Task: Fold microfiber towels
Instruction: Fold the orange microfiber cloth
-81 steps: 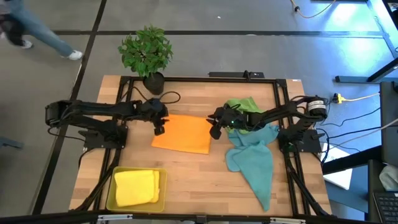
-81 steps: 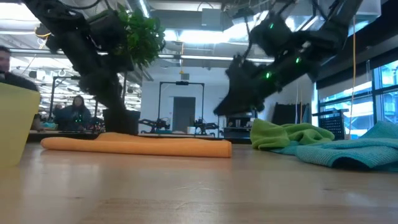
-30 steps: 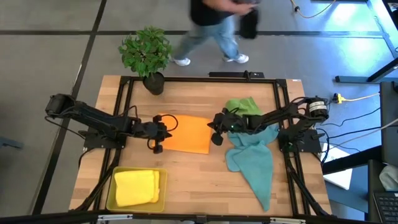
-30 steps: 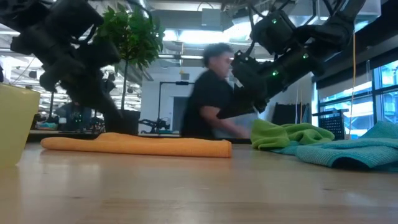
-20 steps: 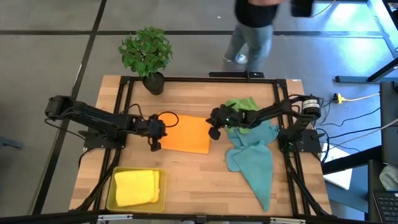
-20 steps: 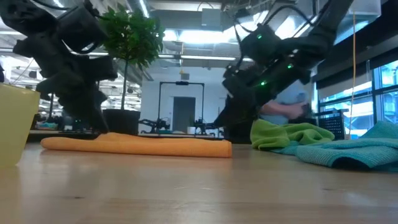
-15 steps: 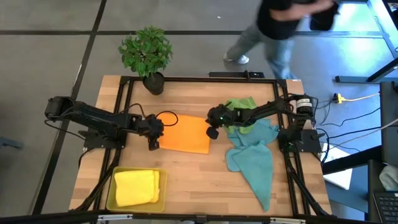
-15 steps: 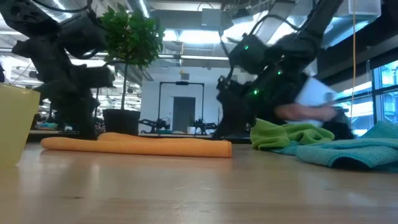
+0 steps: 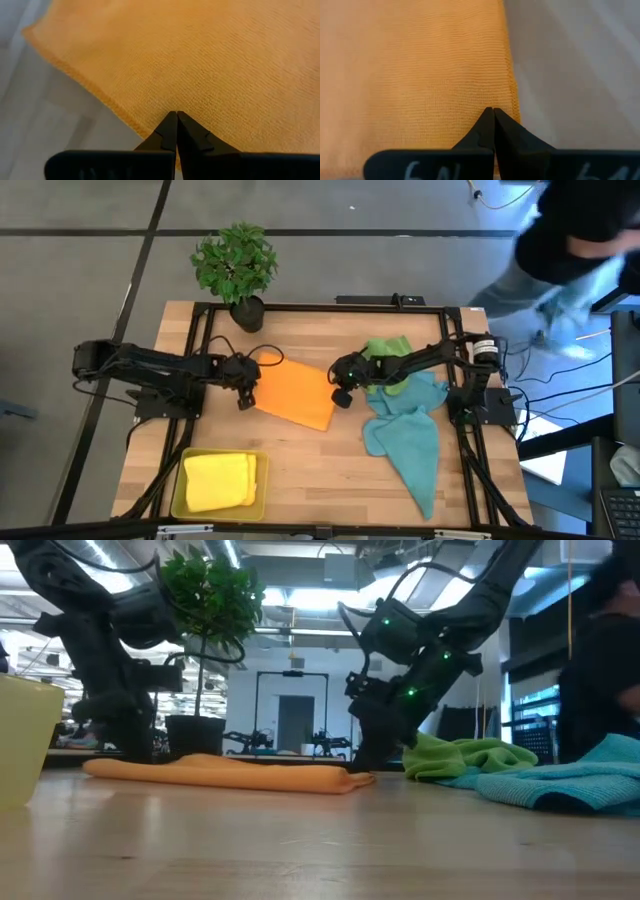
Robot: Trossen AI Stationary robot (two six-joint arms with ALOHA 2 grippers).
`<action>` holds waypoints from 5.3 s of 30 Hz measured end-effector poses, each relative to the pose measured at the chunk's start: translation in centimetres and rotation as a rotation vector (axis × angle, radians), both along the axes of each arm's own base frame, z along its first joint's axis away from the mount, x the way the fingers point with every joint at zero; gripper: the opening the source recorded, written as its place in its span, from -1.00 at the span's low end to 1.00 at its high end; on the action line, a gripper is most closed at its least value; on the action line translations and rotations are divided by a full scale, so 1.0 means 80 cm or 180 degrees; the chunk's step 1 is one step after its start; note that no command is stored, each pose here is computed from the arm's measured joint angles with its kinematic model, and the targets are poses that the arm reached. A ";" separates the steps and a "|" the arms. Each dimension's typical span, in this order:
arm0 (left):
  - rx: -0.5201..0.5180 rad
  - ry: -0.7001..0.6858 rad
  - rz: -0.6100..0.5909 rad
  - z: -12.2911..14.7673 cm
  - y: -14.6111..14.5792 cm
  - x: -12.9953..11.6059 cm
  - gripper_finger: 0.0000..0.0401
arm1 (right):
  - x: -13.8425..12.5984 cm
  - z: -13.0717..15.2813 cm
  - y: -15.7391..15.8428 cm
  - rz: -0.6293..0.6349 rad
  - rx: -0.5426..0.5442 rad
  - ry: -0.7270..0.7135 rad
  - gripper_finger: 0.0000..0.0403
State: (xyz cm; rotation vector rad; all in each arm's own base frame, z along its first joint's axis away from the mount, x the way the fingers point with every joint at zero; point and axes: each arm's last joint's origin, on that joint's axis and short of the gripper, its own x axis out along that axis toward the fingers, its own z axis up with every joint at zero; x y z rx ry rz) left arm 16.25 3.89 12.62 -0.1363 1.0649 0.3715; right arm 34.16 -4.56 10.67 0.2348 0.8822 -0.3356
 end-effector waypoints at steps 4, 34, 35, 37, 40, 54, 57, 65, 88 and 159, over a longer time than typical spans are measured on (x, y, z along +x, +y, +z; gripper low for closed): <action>0.0093 0.0007 -0.0047 0.001 0.008 -0.001 -1.00 | 0.001 -0.001 0.019 0.0118 0.0148 0.0010 -1.00; -0.0338 -0.0311 -0.0631 0.024 -0.018 0.023 -1.00 | 0.015 0.054 0.017 0.0414 0.0109 -0.0893 -0.98; -0.0375 -0.0274 -0.0614 0.023 -0.020 0.021 -1.00 | 0.018 0.053 0.011 0.0408 0.0112 -0.0904 -0.99; -0.0419 -0.0252 -0.0602 0.023 -0.024 0.020 -1.00 | 0.026 0.052 0.000 0.0421 0.0086 -0.0916 -0.99; -0.0506 -0.0273 -0.0625 0.023 -0.030 0.021 -1.00 | 0.042 0.046 -0.010 0.0540 0.0144 -0.0896 -0.99; -0.0103 0.0181 -0.0276 0.016 -0.023 0.007 -1.00 | 0.078 0.018 -0.027 0.0471 -0.0071 -0.0267 -0.99; 0.0006 0.0196 -0.0190 0.016 -0.012 0.006 -1.00 | 0.077 0.017 -0.027 0.0458 -0.0073 -0.0224 -0.99; 0.0055 0.0243 -0.0066 0.015 0.010 0.003 -1.00 | 0.075 0.015 -0.022 0.0454 -0.0027 -0.0142 -0.99; -0.0208 -0.0041 -0.0258 0.039 -0.020 0.025 -1.00 | 0.102 0.061 -0.018 0.0635 -0.0309 -0.0519 -0.99; 0.0063 -0.1559 -0.1358 0.055 -0.059 0.064 -1.00 | 0.064 0.100 0.034 0.0378 -0.0114 0.0071 -0.99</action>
